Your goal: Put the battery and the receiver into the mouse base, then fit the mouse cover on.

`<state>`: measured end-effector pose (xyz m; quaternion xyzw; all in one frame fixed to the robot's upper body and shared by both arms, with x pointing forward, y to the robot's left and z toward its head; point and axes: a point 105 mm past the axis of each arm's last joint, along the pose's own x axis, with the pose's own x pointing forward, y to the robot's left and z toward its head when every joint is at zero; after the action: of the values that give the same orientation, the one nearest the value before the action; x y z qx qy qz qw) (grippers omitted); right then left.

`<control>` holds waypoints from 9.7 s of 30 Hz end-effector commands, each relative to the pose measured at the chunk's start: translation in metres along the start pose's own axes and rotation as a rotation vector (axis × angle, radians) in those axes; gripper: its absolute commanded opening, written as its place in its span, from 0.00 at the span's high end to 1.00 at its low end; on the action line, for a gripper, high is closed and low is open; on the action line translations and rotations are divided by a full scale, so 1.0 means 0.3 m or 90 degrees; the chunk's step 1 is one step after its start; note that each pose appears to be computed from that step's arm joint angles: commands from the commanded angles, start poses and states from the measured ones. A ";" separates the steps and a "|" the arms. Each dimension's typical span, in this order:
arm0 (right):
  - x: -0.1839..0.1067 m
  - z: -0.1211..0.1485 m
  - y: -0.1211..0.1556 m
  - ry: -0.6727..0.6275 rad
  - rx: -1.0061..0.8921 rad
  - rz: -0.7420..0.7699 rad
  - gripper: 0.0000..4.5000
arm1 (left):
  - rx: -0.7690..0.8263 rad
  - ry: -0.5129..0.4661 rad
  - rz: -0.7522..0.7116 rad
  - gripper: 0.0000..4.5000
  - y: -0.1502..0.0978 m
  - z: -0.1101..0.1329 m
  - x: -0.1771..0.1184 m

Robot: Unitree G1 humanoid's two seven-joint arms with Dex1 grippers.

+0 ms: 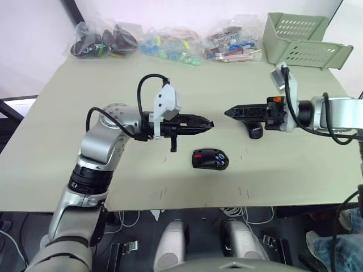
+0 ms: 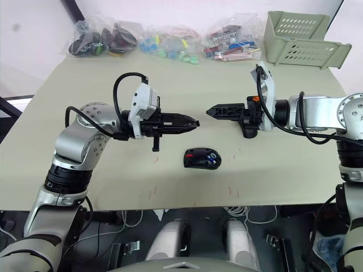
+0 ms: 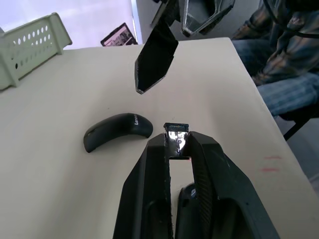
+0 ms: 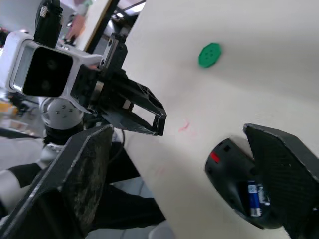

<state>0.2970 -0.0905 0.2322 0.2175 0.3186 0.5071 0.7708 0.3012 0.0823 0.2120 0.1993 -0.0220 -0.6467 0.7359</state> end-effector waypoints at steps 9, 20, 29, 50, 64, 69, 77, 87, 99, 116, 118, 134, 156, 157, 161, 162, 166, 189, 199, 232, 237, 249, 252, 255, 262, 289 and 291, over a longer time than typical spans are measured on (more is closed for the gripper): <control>0.036 -0.004 0.049 0.040 -0.002 0.051 0.45 | 0.063 0.000 -0.034 0.89 -0.021 0.032 0.010; 0.067 -0.031 0.055 0.069 -0.005 0.057 0.73 | 0.068 0.000 -0.035 0.89 -0.029 0.035 0.015; 0.088 -0.040 0.054 0.080 -0.003 0.054 0.73 | 0.069 -0.003 -0.036 0.89 -0.036 0.033 0.022; 0.091 -0.042 0.059 0.090 -0.002 0.062 0.73 | 0.072 -0.003 -0.043 0.89 -0.052 0.021 0.031; 0.101 -0.048 0.060 0.093 -0.002 0.062 0.97 | 0.076 -0.003 -0.041 0.89 -0.050 0.021 0.035; 0.101 -0.052 0.061 0.096 -0.004 0.064 0.97 | 0.076 -0.003 -0.038 0.89 -0.050 0.018 0.036; 0.094 -0.053 0.059 0.095 -0.008 0.058 1.00 | 0.046 -0.004 -0.033 0.70 -0.047 0.009 0.017; 0.039 -0.078 0.026 0.152 -0.105 -0.071 1.00 | -0.032 0.043 -0.010 0.04 -0.070 -0.116 -0.026; 0.077 -0.025 0.096 0.333 -0.321 -0.199 1.00 | -0.048 0.108 -0.037 0.01 -0.120 -0.251 -0.017; 0.096 -0.030 0.072 0.414 -0.330 -0.219 1.00 | -0.008 0.148 -0.118 0.01 -0.090 -0.290 0.106; 0.096 -0.029 0.070 0.413 -0.328 -0.220 1.00 | 0.000 0.153 -0.122 0.01 -0.073 -0.294 0.120; 0.117 -0.056 0.044 0.422 -0.309 -0.223 1.00 | 0.010 0.153 -0.160 0.34 -0.070 -0.308 0.165; 0.166 -0.110 -0.028 0.441 -0.271 -0.243 1.00 | 0.032 0.164 -0.161 0.35 -0.084 -0.316 0.186; 0.168 -0.114 -0.037 0.445 -0.269 -0.249 1.00 | 0.031 0.164 -0.161 0.35 -0.084 -0.316 0.186; 0.174 -0.120 -0.061 0.446 -0.262 -0.267 1.00 | 0.028 0.166 -0.162 0.35 -0.087 -0.318 0.182; 0.175 -0.124 -0.065 0.448 -0.260 -0.267 1.00 | 0.027 0.166 -0.162 0.35 -0.087 -0.319 0.182; 0.178 -0.141 -0.079 0.458 -0.253 -0.270 1.00 | 0.025 0.168 -0.162 0.35 -0.089 -0.322 0.181; 0.190 -0.164 -0.159 0.453 -0.208 -0.305 1.00 | 0.022 0.164 -0.158 0.35 -0.101 -0.318 0.186; 0.193 -0.165 -0.171 0.451 -0.202 -0.309 1.00 | 0.020 0.163 -0.155 0.35 -0.099 -0.320 0.186; 0.172 -0.193 -0.193 0.527 -0.285 -0.366 1.00 | 0.017 0.155 -0.146 0.35 -0.109 -0.324 0.202; 0.172 -0.194 -0.189 0.533 -0.285 -0.362 1.00 | 0.016 0.153 -0.146 0.35 -0.110 -0.324 0.206; 0.207 -0.207 -0.171 0.544 -0.256 -0.335 1.00 | 0.014 0.152 -0.144 0.35 -0.115 -0.322 0.207; 0.211 -0.209 -0.173 0.549 -0.261 -0.341 1.00 | 0.015 0.151 -0.144 0.35 -0.115 -0.319 0.211; 0.219 -0.212 -0.176 0.552 -0.258 -0.345 1.00 | 0.015 0.151 -0.145 0.35 -0.115 -0.318 0.212; 0.228 -0.213 -0.175 0.567 -0.295 -0.362 1.00 | 0.013 0.151 -0.147 0.35 -0.118 -0.317 0.211; 0.270 -0.257 -0.200 0.589 -0.265 -0.360 1.00 | 0.010 0.149 -0.139 0.35 -0.113 -0.320 0.217; 0.273 -0.271 -0.198 0.593 -0.261 -0.349 1.00 | 0.009 0.148 -0.138 0.35 -0.112 -0.320 0.218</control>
<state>0.3124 -0.0412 0.1355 -0.2557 0.5448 0.3736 0.7059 0.3141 0.0542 0.0969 0.2708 0.0973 -0.6819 0.6725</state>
